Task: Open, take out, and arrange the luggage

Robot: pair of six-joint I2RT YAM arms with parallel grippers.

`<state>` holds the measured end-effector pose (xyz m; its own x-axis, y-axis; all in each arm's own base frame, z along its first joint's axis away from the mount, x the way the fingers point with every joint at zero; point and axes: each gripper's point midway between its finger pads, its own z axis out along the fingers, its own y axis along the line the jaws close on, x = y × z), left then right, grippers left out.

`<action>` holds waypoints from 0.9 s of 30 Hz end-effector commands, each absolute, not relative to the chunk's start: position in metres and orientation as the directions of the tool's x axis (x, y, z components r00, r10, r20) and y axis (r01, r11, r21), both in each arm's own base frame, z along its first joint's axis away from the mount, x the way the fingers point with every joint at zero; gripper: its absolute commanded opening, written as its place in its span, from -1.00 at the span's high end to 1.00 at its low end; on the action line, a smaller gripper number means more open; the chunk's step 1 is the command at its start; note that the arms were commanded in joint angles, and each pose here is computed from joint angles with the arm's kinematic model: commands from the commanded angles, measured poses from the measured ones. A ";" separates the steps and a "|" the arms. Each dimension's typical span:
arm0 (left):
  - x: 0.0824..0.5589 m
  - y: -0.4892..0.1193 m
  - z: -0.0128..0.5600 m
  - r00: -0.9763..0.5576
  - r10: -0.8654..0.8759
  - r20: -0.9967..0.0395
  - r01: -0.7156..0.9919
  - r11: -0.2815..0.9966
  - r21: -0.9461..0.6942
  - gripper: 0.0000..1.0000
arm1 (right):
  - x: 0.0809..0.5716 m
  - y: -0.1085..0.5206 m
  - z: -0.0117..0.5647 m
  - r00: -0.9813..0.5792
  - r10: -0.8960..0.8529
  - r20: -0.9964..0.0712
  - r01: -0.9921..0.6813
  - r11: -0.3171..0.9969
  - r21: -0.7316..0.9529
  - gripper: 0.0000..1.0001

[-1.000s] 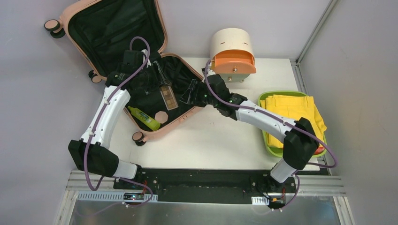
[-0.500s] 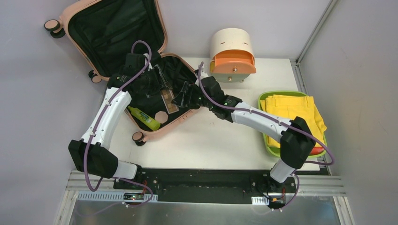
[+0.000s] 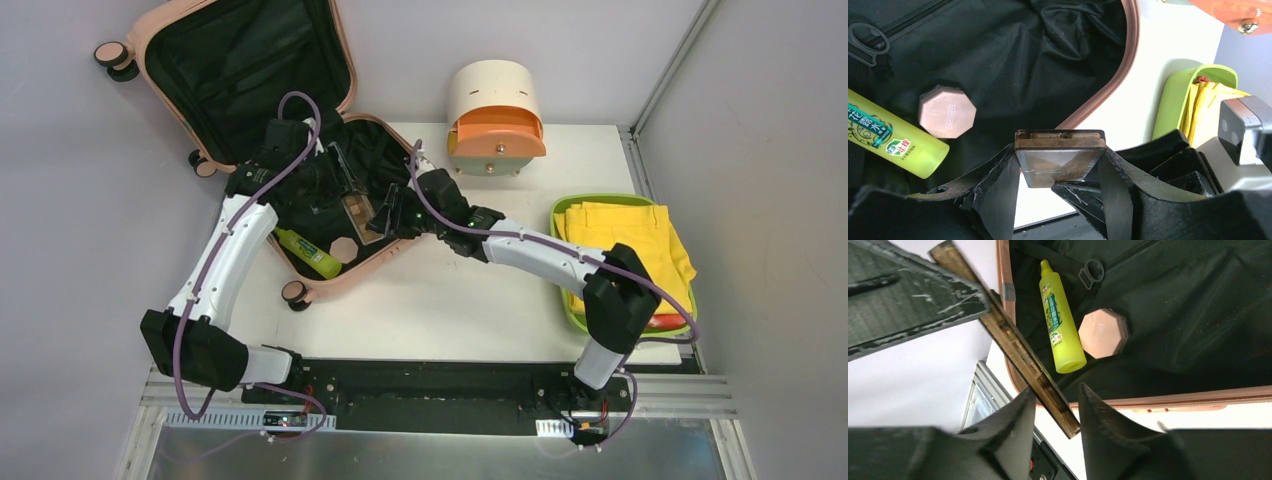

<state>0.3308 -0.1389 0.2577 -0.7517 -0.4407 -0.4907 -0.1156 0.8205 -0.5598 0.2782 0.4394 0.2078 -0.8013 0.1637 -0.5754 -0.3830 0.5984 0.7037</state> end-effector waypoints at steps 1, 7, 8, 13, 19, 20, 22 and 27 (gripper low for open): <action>0.318 -0.147 0.267 -0.754 -0.442 -0.487 -0.089 0.803 -0.590 0.40 | 0.280 0.451 0.235 -0.776 0.187 -0.603 -0.426 0.550 0.718 0.38; 0.310 -0.147 0.275 -0.746 -0.427 -0.511 -0.052 0.802 -0.594 0.17 | 0.272 0.446 0.254 -0.773 0.219 -0.595 -0.432 0.505 0.747 1.00; 0.308 -0.146 0.279 -0.740 -0.424 -0.522 -0.039 0.802 -0.596 0.07 | 0.270 0.445 0.260 -0.772 0.226 -0.594 -0.435 0.493 0.754 1.00; 0.295 -0.150 0.304 -0.722 -0.382 -0.577 0.065 0.793 -0.606 -0.97 | 0.272 0.426 0.283 -0.755 0.295 -0.586 -0.400 0.501 0.767 1.00; 0.270 -0.143 0.319 -0.671 -0.316 -0.671 0.180 0.808 -0.561 -0.98 | 0.301 0.357 0.299 -0.766 0.471 -0.438 -0.118 0.566 0.816 1.00; 0.266 -0.140 0.316 -0.663 -0.305 -0.684 0.185 0.818 -0.544 -0.98 | 0.306 0.343 0.303 -0.763 0.509 -0.399 -0.067 0.552 0.831 1.00; 0.258 -0.131 0.303 -0.651 -0.280 -0.706 0.183 0.844 -0.504 -0.98 | 0.317 0.314 0.316 -0.736 0.592 -0.329 0.043 0.526 0.850 1.00; 0.249 -0.103 0.258 -0.648 -0.236 -0.724 0.101 0.916 -0.389 -0.98 | 0.336 0.262 0.354 -0.677 0.705 -0.210 0.198 0.449 0.871 1.00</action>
<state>0.2524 -0.1251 0.2959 -0.6471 -0.3092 -0.6969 0.1488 0.8453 -0.5131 0.3415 0.2962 0.2968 -0.7250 0.5989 -0.3400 0.0905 0.5723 0.8150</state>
